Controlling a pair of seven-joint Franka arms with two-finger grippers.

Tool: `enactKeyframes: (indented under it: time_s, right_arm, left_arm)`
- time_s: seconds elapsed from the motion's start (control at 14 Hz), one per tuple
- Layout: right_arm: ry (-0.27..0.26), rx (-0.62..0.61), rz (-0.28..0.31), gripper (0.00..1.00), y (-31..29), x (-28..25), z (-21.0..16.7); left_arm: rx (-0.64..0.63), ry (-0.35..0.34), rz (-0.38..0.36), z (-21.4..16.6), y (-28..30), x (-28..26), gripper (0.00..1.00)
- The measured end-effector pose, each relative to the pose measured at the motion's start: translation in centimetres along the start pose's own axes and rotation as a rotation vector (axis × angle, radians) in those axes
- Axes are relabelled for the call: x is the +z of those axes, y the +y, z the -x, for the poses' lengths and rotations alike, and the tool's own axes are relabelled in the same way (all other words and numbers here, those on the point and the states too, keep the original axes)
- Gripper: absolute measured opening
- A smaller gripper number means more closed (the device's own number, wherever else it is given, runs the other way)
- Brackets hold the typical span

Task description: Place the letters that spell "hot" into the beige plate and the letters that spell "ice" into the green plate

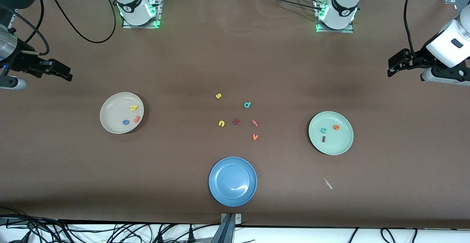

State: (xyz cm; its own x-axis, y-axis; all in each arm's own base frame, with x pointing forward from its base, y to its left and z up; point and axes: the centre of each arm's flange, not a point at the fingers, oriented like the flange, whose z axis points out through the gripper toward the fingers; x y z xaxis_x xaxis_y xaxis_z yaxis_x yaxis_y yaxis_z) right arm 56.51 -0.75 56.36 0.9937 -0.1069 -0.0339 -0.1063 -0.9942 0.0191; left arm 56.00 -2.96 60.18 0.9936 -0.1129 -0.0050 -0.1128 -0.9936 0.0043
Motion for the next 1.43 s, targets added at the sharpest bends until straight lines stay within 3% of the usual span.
enactKeyframes:
  time_s: [1.43]
  right_arm:
    - [-0.004,0.031,0.0,1.0,1.5,0.0,-0.1]
  left_arm:
    - [0.0,0.0,0.0,0.0,0.0,0.0,1.0]
